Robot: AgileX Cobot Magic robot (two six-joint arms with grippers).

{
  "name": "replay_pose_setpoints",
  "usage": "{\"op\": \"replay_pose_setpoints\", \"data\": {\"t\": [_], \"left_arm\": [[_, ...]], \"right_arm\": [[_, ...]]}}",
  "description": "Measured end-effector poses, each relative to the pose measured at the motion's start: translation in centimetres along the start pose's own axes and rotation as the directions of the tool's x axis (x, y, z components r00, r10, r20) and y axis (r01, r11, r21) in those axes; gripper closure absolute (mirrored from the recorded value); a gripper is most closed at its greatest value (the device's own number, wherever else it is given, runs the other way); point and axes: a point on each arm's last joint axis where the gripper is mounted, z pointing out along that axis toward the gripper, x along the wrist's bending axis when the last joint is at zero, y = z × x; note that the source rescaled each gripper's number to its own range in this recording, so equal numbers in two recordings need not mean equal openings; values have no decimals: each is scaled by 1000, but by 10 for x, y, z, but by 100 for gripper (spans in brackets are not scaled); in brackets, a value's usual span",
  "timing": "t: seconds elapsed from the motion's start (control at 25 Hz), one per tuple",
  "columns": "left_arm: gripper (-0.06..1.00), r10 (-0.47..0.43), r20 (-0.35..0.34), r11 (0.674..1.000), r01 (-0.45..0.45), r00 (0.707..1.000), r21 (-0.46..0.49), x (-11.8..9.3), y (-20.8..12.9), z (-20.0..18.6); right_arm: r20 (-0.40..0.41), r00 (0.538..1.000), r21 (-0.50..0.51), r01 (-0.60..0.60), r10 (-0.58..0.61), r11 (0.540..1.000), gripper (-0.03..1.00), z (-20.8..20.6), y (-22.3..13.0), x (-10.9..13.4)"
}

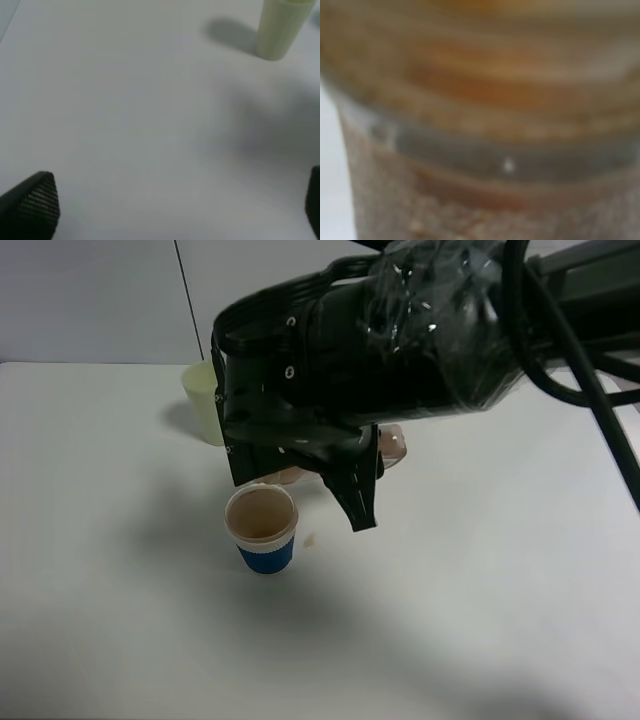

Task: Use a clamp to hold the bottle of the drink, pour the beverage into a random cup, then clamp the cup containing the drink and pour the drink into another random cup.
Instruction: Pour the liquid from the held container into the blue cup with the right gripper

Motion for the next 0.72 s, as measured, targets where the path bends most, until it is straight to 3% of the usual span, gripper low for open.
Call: {"op": "replay_pose_setpoints", "data": {"t": [0.72], "left_arm": [[-6,0,0,1000,0,1000,0,0,0,0]], "right_arm": [[-1,999,42,35,-35,999,95,1,11,6]]}}
